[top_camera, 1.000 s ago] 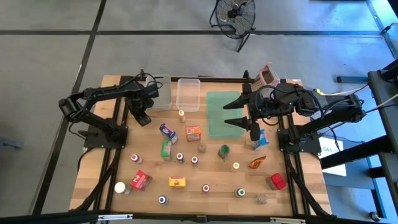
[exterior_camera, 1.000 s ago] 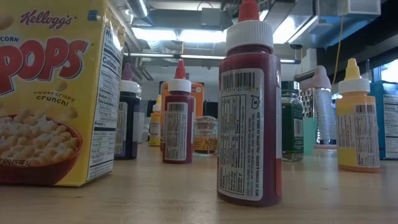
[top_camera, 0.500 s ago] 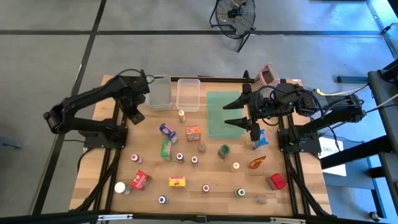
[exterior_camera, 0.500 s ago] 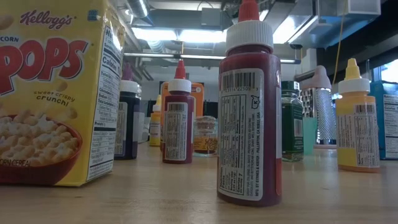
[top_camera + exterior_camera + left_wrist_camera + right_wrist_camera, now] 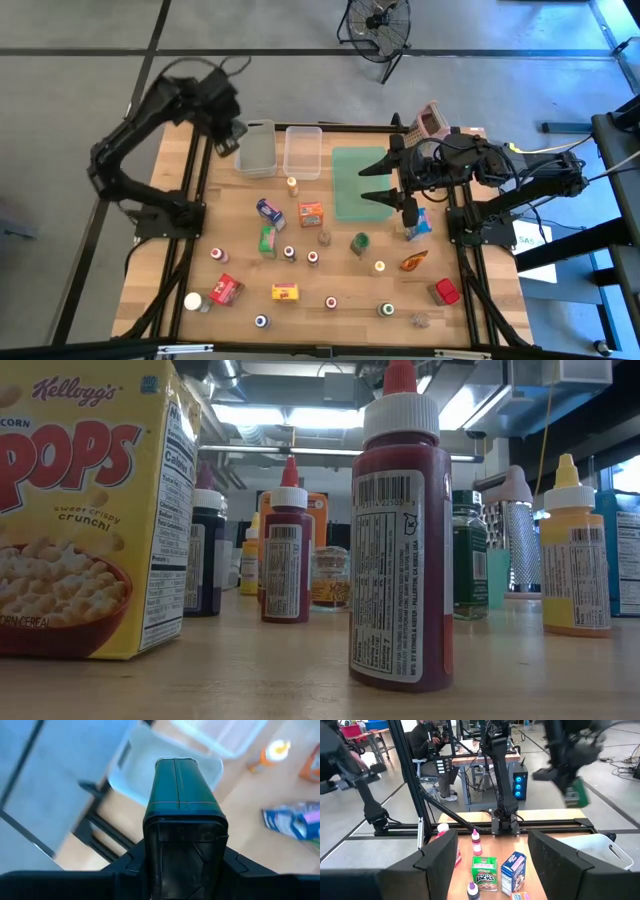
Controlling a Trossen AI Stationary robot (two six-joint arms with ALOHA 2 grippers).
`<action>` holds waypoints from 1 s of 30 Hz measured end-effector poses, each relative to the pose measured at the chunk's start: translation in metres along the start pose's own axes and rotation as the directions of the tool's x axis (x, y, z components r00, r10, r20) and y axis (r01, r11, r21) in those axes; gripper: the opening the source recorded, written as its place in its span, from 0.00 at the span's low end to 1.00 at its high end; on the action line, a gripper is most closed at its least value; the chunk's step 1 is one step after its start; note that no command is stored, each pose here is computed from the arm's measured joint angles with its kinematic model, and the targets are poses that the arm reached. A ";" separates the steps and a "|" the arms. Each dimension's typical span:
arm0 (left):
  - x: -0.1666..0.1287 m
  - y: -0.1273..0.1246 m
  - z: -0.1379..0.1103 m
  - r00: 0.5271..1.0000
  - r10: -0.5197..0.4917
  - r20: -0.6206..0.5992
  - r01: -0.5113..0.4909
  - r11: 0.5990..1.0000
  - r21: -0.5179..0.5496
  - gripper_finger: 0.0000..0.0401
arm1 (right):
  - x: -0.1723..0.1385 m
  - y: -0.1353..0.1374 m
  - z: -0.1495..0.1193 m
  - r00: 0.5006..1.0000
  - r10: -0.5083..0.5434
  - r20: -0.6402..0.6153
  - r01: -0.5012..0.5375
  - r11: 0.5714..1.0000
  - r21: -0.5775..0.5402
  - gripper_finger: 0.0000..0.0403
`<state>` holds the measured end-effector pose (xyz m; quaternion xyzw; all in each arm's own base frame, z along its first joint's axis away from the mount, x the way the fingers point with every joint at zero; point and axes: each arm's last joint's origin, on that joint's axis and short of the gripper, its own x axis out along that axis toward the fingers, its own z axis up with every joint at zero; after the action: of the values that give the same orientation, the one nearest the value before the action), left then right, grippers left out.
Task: Pick & Place Kitchen Items
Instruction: Put the green spice can into the gray bin
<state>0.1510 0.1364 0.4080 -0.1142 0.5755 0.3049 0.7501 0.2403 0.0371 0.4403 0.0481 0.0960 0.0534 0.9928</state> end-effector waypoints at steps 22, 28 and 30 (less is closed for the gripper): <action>0.100 0.067 0.056 0.956 -0.115 -0.271 0.018 0.942 -0.335 0.31 | -0.005 -0.001 -0.005 0.998 -0.009 -0.061 0.011 0.999 0.032 0.61; 0.119 0.050 0.053 0.935 -0.117 -0.335 -0.074 0.858 -0.508 0.32 | -0.005 -0.001 -0.004 0.998 -0.018 -0.053 0.018 1.000 -0.009 0.61; 0.128 0.050 0.054 0.942 -0.103 -0.318 -0.094 0.831 -0.548 0.32 | -0.005 -0.001 -0.004 0.998 -0.019 -0.051 0.018 1.000 -0.023 0.61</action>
<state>0.1839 0.2452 0.3144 -0.3788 0.5803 0.4333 0.5762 0.2345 0.0356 0.4369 0.0348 0.1215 0.0463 0.9909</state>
